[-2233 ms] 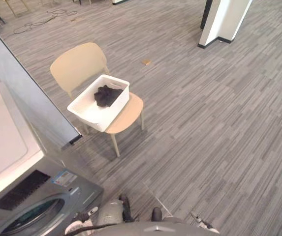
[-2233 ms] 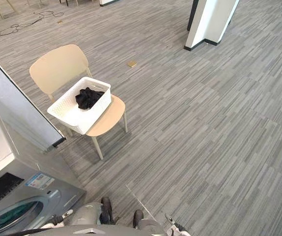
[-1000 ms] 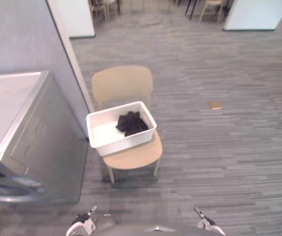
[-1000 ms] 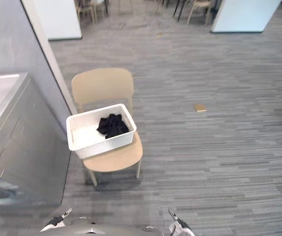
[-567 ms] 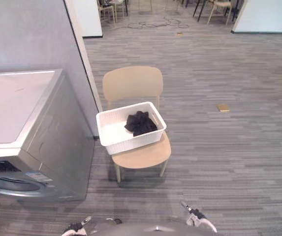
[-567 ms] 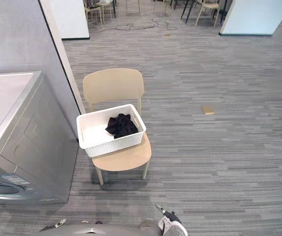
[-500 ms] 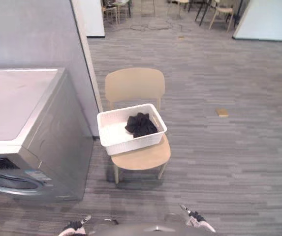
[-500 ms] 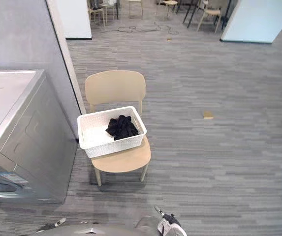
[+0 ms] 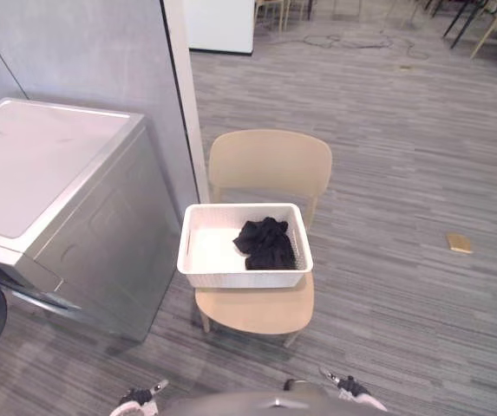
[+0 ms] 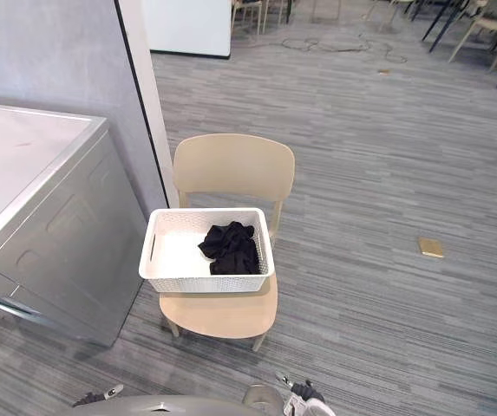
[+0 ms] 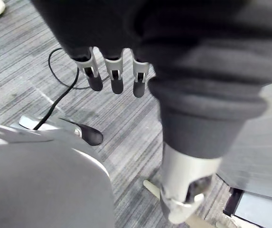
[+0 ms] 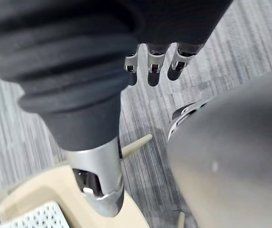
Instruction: Pick up the laundry basket with both hands and put the clothes into the washing machine.
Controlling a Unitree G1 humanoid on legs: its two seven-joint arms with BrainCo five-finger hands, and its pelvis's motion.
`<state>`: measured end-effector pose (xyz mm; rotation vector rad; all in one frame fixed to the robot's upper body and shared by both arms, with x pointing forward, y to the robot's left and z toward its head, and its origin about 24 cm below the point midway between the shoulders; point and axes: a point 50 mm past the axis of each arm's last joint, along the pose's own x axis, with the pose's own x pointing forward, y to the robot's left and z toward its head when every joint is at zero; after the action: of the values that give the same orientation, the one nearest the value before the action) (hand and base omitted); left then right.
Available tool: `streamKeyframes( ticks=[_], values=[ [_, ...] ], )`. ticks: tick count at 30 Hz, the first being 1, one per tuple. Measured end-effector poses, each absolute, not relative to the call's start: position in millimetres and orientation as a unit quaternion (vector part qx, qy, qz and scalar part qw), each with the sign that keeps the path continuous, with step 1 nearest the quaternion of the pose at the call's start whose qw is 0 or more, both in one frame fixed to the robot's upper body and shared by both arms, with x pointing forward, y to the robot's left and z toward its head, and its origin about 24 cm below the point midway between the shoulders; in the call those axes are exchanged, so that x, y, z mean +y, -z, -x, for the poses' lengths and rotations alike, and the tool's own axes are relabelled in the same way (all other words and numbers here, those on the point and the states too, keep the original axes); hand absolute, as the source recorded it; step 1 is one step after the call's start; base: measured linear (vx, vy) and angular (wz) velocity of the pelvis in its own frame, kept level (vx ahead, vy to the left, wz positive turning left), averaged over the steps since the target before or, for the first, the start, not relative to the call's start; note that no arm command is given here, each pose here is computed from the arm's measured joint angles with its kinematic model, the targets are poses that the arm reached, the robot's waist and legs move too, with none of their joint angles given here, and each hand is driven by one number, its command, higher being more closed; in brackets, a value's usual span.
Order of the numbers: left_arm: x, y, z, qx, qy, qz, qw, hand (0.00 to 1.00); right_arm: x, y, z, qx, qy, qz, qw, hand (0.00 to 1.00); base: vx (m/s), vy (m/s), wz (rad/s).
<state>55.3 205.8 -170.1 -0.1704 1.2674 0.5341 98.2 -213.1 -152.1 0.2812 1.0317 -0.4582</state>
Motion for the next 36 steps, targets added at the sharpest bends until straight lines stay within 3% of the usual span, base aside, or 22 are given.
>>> streamKeyframes(
  ticks=[4, 8, 9, 13, 16, 19, 27, 30, 36],
  values=[
    [213.3, 168.6, -56.9, 0.585, -0.235, 0.054, 0.774, 0.00, -204.7, 126.0, -137.5, 0.416, 0.141, -0.068, 0.896, 0.00, 0.04, -0.038, 0.17],
    [225.3, 165.4, -61.0, 0.582, -0.221, 0.015, 0.783, 0.00, -185.7, 81.2, -184.6, 0.300, 0.067, -0.007, 0.952, 0.00, -0.08, 0.085, 0.05],
    [230.6, 163.7, -63.5, 0.579, -0.219, -0.002, 0.785, 0.00, -179.2, 54.3, -204.3, 0.231, 0.043, 0.037, 0.971, 0.00, -0.07, 0.085, 0.07],
    [230.9, 160.3, -79.5, 0.563, -0.209, -0.031, 0.799, 0.00, -170.9, -20.4, -256.9, 0.057, 0.025, 0.122, 0.991, 0.00, -0.07, 0.063, 0.13],
    [226.9, 155.1, -102.5, 0.538, -0.204, -0.045, 0.817, 0.00, -156.8, -79.7, -295.7, -0.072, 0.024, 0.177, 0.981, 0.00, -0.11, 0.016, 0.12],
    [226.2, 151.4, -112.5, 0.523, -0.211, -0.055, 0.824, 0.00, -148.0, -111.2, -328.7, -0.118, 0.026, 0.224, 0.967, 0.00, -0.10, -0.026, 0.16],
    [224.1, 145.8, -123.7, 0.497, -0.231, -0.049, 0.835, 0.00, -198.2, -179.1, -394.0, -0.095, 0.121, 0.326, 0.933, 0.00, -0.08, -0.021, 0.17],
    [220.4, 145.2, -126.9, 0.492, -0.230, -0.051, 0.838, 0.00, -223.5, -198.7, -400.8, -0.080, 0.165, 0.340, 0.922, 0.00, -0.06, -0.026, 0.21],
    [212.7, 143.6, -136.3, 0.482, -0.229, -0.042, 0.845, 0.00, -238.0, -213.5, -408.2, -0.060, 0.197, 0.327, 0.922, 0.00, -0.04, -0.022, 0.09]
  ],
)
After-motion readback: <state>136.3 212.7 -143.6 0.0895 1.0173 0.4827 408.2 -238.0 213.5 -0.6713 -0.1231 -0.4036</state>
